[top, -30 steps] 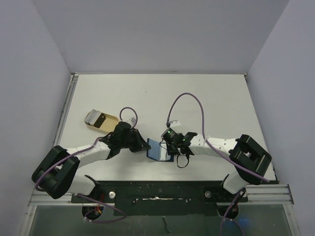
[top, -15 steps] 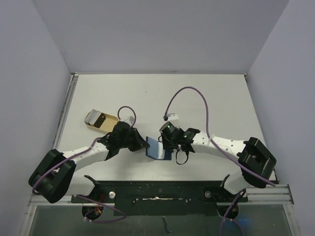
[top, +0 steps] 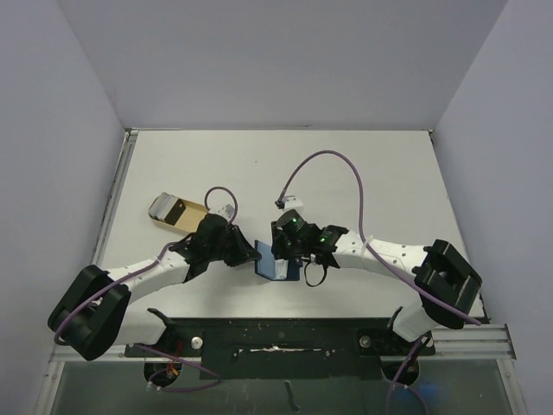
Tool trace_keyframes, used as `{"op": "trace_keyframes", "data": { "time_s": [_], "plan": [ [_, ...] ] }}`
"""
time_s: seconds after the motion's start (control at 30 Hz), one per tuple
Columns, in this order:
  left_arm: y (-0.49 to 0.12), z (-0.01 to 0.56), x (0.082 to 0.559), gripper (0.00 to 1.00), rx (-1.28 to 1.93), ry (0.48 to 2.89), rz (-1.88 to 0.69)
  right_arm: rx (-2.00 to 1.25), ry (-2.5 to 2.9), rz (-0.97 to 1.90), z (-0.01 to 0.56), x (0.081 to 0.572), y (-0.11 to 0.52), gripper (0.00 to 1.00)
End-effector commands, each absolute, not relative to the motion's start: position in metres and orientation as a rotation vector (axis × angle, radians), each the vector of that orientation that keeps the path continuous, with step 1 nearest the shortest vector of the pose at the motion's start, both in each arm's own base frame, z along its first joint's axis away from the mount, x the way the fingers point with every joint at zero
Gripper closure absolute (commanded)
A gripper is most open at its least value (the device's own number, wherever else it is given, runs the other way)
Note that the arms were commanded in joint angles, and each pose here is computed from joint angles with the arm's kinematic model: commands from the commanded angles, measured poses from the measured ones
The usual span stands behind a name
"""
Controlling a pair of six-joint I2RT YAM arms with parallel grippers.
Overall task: Put the credit cards into the card holder
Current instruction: Adjust the card slot at the card holder.
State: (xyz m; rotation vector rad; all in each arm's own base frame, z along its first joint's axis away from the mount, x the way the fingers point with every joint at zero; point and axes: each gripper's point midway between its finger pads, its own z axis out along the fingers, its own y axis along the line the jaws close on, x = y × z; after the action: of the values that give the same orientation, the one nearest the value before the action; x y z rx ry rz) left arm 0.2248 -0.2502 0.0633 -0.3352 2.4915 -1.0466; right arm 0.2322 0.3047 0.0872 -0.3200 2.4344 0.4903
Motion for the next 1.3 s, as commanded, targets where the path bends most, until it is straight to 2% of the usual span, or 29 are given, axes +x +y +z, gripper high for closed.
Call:
{"op": "trace_keyframes", "data": {
  "time_s": [0.0,0.07,0.13,0.2,0.3,0.4,0.43,0.47,0.5,0.57,0.63,0.77,0.83,0.87,0.97,1.03,1.23,1.27],
  "plan": [
    [-0.257,0.089,0.237,0.97,-0.301,2.401,-1.089,-0.348,2.403,0.590,0.086,0.235,0.327,0.71],
    [-0.258,0.089,0.237,0.97,-0.299,2.403,-1.096,-0.357,2.414,0.594,0.080,0.234,0.330,0.72],
    [-0.259,0.088,0.236,0.91,-0.298,2.406,-1.103,-0.353,2.422,0.599,0.075,0.234,0.330,0.72],
    [-0.259,0.086,0.236,0.90,-0.301,2.410,-1.104,-0.356,2.433,0.596,0.068,0.232,0.330,0.72],
    [-0.261,0.086,0.235,1.00,-0.292,2.405,-1.121,-0.356,2.456,0.580,0.057,0.231,0.328,0.73],
    [-0.264,0.089,0.234,1.00,-0.287,2.391,-1.159,-0.350,2.473,0.564,0.049,0.230,0.326,0.73],
    [-0.264,0.090,0.233,0.98,-0.289,2.387,-1.171,-0.347,2.477,0.558,0.047,0.231,0.325,0.73],
    [-0.264,0.090,0.233,0.90,-0.295,2.383,-1.178,-0.347,2.478,0.557,0.045,0.230,0.324,0.74],
    [-0.264,0.090,0.233,0.88,-0.298,2.380,-1.183,-0.345,2.481,0.554,0.043,0.230,0.324,0.74],
    [-0.265,0.091,0.232,0.91,-0.296,2.372,-1.195,-0.341,2.485,0.550,0.041,0.230,0.322,0.74],
    [-0.266,0.092,0.232,1.00,-0.289,2.363,-1.212,-0.339,2.489,0.550,0.039,0.229,0.322,0.74],
    [-0.269,0.096,0.230,1.00,-0.282,2.341,-1.257,-0.335,2.493,0.552,0.037,0.228,0.320,0.74],
    [-0.269,0.097,0.231,0.90,-0.286,2.338,-1.260,-0.334,2.493,0.551,0.036,0.228,0.320,0.75],
    [-0.269,0.097,0.231,0.89,-0.286,2.334,-1.264,-0.332,2.492,0.552,0.036,0.228,0.320,0.75],
    [-0.270,0.100,0.230,0.91,-0.282,2.322,-1.279,-0.329,2.493,0.554,0.036,0.228,0.319,0.75],
    [-0.271,0.102,0.230,1.00,-0.278,2.309,-1.295,-0.328,2.494,0.553,0.034,0.228,0.319,0.75],
    [-0.275,0.111,0.227,1.00,-0.255,2.268,-1.362,-0.324,2.500,0.558,0.031,0.227,0.318,0.75],
    [-0.275,0.111,0.227,0.95,-0.254,2.264,-1.366,-0.321,2.500,0.559,0.031,0.227,0.317,0.75]
  ]
}}
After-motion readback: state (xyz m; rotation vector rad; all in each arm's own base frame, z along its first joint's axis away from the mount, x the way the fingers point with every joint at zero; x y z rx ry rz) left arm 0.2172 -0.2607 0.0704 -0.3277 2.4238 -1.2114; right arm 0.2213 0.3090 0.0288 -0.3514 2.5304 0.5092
